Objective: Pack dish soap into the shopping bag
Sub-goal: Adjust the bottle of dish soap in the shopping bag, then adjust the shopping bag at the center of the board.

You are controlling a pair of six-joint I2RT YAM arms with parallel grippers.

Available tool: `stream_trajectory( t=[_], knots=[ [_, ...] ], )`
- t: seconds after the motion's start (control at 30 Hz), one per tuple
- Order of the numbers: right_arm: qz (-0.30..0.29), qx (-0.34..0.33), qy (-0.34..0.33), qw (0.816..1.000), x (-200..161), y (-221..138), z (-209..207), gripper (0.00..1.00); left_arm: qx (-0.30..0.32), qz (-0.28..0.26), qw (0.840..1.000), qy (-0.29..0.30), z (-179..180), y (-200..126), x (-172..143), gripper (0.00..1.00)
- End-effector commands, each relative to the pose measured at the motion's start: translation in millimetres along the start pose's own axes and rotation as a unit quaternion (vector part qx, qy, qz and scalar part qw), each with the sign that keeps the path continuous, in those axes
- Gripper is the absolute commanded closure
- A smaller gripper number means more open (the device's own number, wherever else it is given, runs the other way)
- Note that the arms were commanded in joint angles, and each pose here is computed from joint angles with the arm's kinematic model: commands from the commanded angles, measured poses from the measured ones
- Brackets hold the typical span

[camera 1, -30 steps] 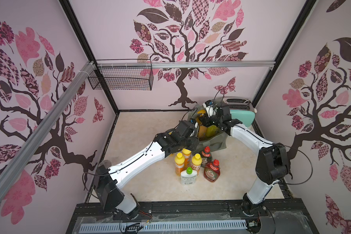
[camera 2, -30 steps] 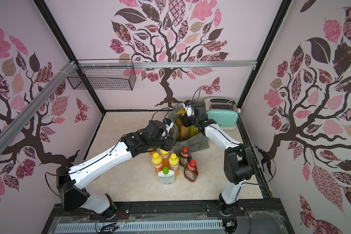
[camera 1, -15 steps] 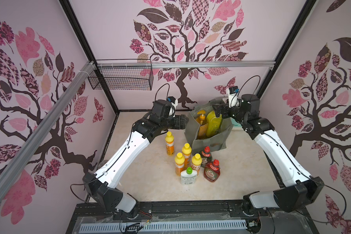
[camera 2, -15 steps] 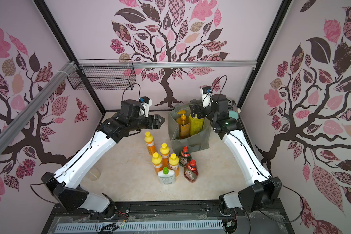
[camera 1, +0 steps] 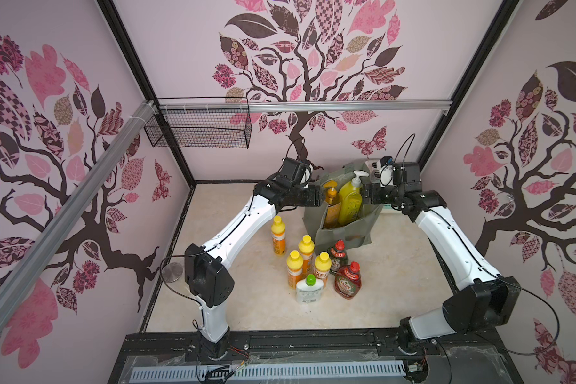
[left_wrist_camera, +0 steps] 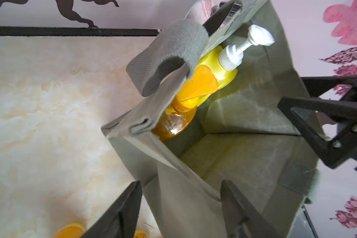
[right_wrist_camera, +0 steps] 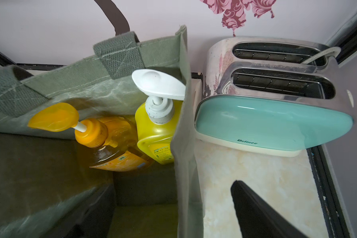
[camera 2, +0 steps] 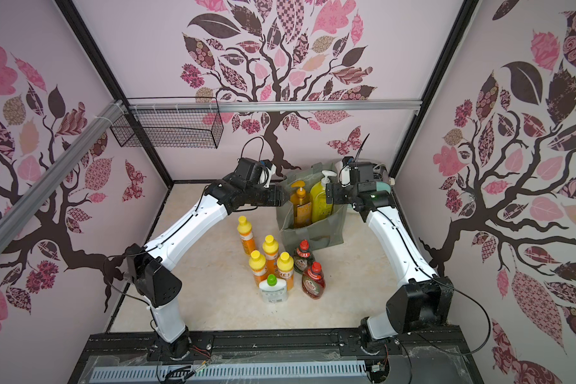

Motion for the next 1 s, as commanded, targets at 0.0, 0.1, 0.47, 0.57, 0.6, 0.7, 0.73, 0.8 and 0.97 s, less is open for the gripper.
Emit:
stream_trajectory(
  t=[0.0, 0.1, 0.47, 0.57, 0.6, 0.7, 0.73, 0.8, 0.97],
  knots=[
    [0.023, -0.015, 0.006, 1.000, -8.7, 0.0, -3.8, 0.13, 0.015, -0.034, 0.999, 0.020, -3.1, -12.0, 20.2, 0.53],
    [0.032, -0.013, 0.007, 0.999, -14.6, 2.0, -4.7, 0.31, 0.025, -0.043, 0.998, 0.028, 1.6, -10.4, 29.0, 0.85],
    [0.037, 0.037, 0.024, 0.998, -14.6, -5.7, 8.3, 0.91, 0.044, -0.087, 0.994, 0.045, 50.2, -12.1, 75.7, 1.00],
    [0.038, 0.087, 0.036, 0.995, -15.6, -8.5, 20.2, 0.94, 0.038, -0.103, 0.993, 0.049, 56.5, -17.2, 89.6, 1.00],
    [0.036, 0.102, 0.041, 0.993, -15.1, -9.9, 23.8, 0.95, 0.035, -0.107, 0.992, 0.050, 58.4, -18.2, 93.5, 1.00],
    [0.029, 0.132, 0.049, 0.990, -12.1, -11.8, 31.6, 0.96, 0.025, -0.117, 0.991, 0.057, 57.3, -20.4, 104.0, 1.00],
    [0.029, 0.130, 0.049, 0.990, -11.9, -10.9, 31.0, 0.96, 0.023, -0.119, 0.991, 0.061, 56.2, -21.3, 106.5, 1.00],
    [0.032, 0.129, 0.049, 0.990, -12.4, -9.8, 30.8, 0.96, 0.023, -0.119, 0.991, 0.066, 56.2, -19.3, 108.2, 1.00],
    [0.028, 0.154, 0.053, 0.986, -13.7, -15.7, 36.4, 0.60, 0.016, -0.102, 0.993, 0.062, 58.0, -12.8, 101.7, 1.00]
  ],
)
Point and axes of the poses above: each gripper's point midway between its finger pads, its own y axis out along the fingers, its own z axis along the line the jaws close on, x = y × z, the point moved 5 cm from there along -y, back along the fingers, and after that the axes turned 4 degrees about y, right-handed, at the moved point
